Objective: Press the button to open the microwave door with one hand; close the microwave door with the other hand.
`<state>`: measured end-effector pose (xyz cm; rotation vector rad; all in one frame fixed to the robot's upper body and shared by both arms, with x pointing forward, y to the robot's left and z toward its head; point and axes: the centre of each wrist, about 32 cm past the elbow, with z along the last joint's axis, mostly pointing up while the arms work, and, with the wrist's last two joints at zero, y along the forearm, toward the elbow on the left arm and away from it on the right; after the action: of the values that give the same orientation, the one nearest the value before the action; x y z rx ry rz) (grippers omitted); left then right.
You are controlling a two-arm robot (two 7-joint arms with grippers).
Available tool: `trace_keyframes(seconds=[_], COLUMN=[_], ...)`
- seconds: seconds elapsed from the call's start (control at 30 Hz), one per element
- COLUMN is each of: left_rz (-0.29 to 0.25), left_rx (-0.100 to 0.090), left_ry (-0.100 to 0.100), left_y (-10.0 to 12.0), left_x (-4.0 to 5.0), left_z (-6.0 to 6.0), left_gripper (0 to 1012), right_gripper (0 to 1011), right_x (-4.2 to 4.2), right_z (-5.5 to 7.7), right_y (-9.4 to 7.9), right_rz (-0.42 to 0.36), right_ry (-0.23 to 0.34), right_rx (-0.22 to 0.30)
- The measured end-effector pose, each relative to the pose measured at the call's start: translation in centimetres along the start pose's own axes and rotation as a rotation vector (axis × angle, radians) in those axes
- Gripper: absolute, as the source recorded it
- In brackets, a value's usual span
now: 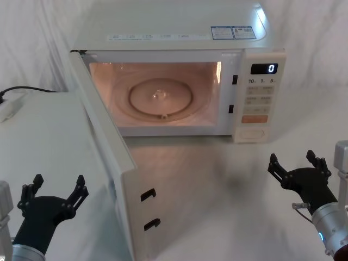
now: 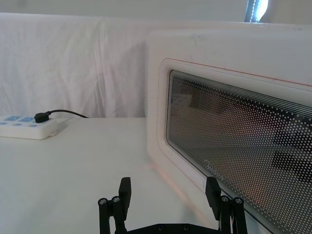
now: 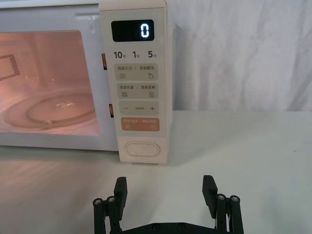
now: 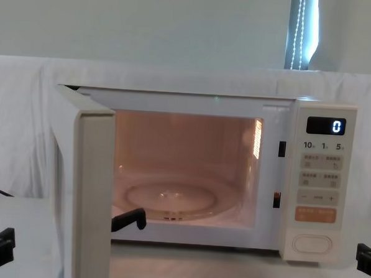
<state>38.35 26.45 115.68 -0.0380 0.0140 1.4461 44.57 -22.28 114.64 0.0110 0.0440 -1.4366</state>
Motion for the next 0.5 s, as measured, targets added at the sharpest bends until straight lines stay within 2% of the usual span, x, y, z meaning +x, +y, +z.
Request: trace_keyframes(seconds=[0.5], left_rz=[0.0], left_rx=[0.0], left_ry=[0.0], left_y=[0.0], left_x=[0.0], left_z=[0.0], left_gripper=[1001], right_gripper=[1002], right_x=[0.0], right_z=[0.0], right_y=[0.0], right_rz=[0.0], right_ry=[0.0], right_rx=[0.0])
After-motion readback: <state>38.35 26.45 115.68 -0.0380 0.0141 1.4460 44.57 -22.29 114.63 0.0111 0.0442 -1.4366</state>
